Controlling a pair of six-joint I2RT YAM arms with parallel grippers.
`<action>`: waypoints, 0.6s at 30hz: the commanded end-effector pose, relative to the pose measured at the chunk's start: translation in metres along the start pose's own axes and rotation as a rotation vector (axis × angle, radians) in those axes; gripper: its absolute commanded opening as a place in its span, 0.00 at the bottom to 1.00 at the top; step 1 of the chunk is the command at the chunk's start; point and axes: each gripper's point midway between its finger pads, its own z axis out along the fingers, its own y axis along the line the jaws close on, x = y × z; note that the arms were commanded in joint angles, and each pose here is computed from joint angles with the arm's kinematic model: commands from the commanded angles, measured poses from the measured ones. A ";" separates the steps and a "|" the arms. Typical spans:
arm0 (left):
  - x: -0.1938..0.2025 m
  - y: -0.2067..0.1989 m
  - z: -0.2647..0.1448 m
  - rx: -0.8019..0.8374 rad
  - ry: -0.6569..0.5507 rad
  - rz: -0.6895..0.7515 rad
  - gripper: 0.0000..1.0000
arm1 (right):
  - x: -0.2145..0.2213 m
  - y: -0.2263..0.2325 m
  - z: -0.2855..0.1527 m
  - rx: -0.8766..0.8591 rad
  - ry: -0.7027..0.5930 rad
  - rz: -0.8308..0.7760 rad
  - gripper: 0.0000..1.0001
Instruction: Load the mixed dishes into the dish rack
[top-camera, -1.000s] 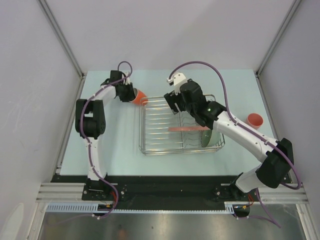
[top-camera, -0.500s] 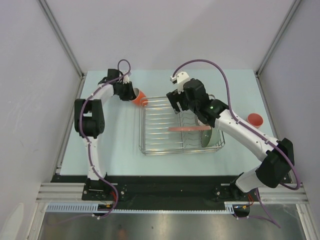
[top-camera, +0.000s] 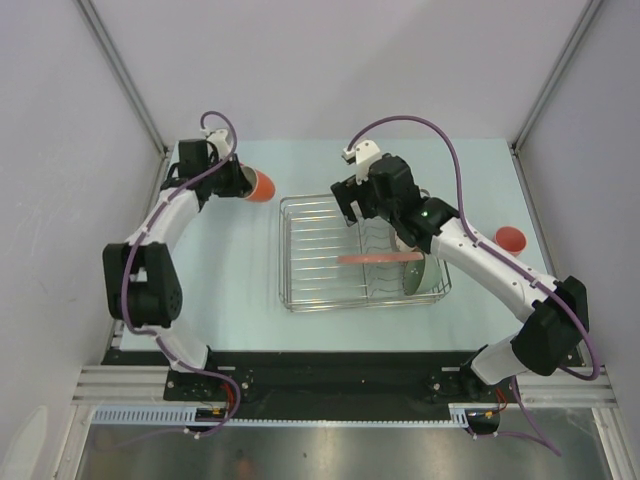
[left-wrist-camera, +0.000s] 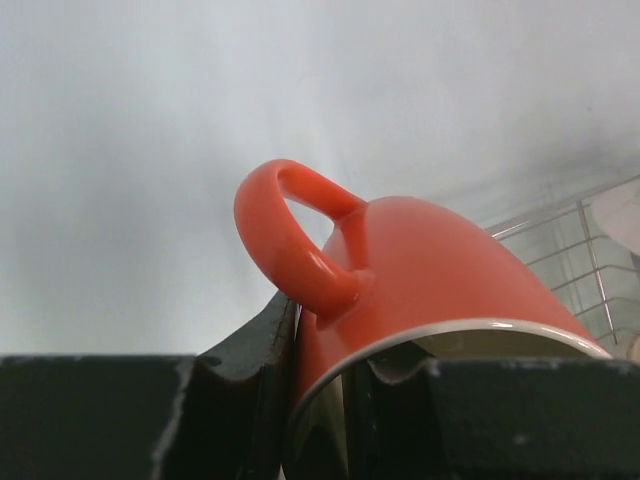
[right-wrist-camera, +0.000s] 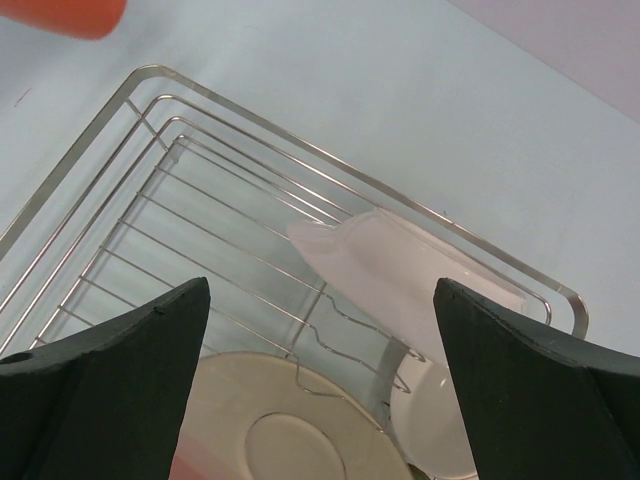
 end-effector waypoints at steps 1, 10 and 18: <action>-0.058 -0.001 -0.046 -0.089 -0.234 0.085 0.00 | -0.030 0.001 -0.007 -0.012 -0.089 0.040 1.00; -0.072 -0.033 -0.114 -0.108 -0.239 0.478 0.00 | -0.041 0.007 -0.012 -0.293 -0.077 0.393 1.00; -0.100 -0.081 -0.175 -0.130 -0.417 0.848 0.00 | -0.046 0.061 -0.032 -0.817 0.052 0.649 1.00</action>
